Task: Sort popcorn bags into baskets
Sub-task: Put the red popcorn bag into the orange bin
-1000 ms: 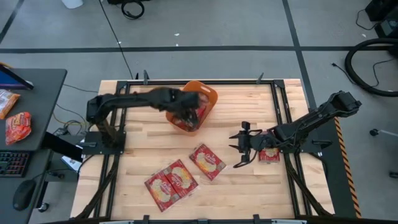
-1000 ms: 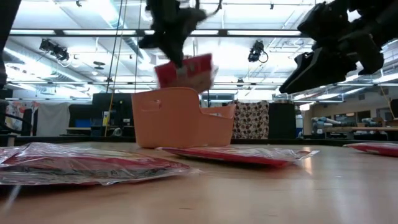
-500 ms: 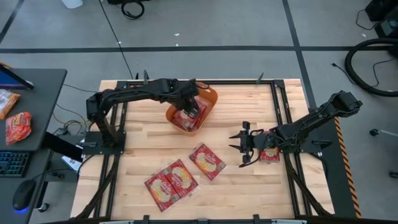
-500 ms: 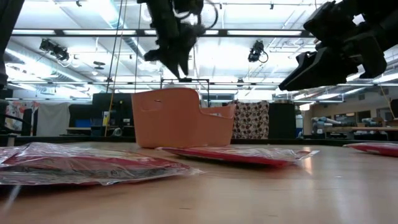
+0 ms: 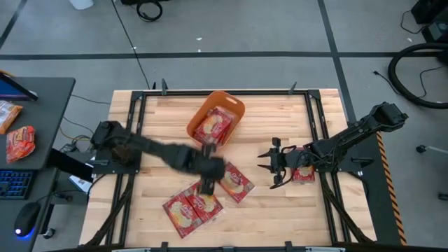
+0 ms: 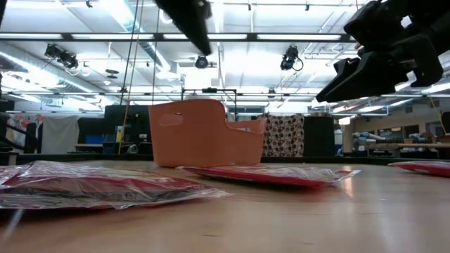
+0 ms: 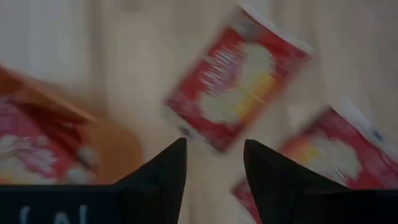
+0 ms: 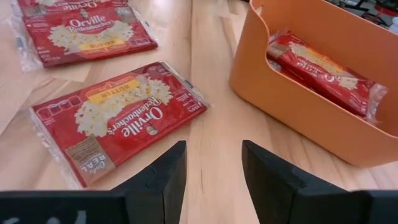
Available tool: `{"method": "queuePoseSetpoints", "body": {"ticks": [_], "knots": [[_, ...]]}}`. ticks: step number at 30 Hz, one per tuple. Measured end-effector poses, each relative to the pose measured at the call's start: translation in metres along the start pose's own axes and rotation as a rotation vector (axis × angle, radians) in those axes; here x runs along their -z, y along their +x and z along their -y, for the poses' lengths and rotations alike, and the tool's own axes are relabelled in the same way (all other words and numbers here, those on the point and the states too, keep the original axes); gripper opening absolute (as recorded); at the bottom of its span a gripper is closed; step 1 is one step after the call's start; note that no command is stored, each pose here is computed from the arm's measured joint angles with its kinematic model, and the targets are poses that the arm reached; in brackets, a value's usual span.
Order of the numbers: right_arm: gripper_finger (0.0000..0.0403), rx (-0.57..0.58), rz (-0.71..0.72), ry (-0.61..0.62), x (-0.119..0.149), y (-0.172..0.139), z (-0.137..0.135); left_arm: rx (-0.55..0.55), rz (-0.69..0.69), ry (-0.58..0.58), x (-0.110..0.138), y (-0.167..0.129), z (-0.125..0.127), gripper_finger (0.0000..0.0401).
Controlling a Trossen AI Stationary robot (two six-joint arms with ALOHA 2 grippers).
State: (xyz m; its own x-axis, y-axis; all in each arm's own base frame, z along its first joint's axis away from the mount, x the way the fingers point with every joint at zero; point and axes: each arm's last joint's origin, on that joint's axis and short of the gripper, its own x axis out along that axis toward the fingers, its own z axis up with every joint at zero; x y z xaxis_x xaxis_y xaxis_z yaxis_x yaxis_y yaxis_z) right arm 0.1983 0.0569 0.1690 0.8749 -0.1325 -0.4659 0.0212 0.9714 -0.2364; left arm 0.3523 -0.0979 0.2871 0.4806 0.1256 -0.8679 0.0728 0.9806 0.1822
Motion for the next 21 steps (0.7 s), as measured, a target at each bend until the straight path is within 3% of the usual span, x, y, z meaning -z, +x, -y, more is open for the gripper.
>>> {"method": "queuePoseSetpoints", "body": {"ticks": [4, 9, 12, 17, 21], "knots": [[0.0159, -0.003, 0.012, 0.005, -0.001, 0.0, 0.0, 0.019, -0.01, 0.098, 0.017, 0.001, 0.044, 0.0165], [0.0159, -0.003, 0.013, 0.011, -0.001, 0.0, 0.0, 0.06, -0.009, 0.07, 0.048, 0.012, 0.091, 0.0165], [0.0159, -0.003, 0.013, 0.011, -0.001, 0.0, 0.0, 0.039, 0.027, 0.121, 0.066, 0.017, 0.114, 0.0165], [0.0159, -0.003, 0.013, 0.015, -0.001, 0.0, 0.0, 0.006, 0.062, 0.254, 0.081, 0.019, 0.13, 0.0165], [0.0159, -0.003, 0.016, 0.016, -0.002, 0.0, 0.0, 0.008, 0.017, 0.253, 0.094, 0.037, 0.134, 0.0165]]}}
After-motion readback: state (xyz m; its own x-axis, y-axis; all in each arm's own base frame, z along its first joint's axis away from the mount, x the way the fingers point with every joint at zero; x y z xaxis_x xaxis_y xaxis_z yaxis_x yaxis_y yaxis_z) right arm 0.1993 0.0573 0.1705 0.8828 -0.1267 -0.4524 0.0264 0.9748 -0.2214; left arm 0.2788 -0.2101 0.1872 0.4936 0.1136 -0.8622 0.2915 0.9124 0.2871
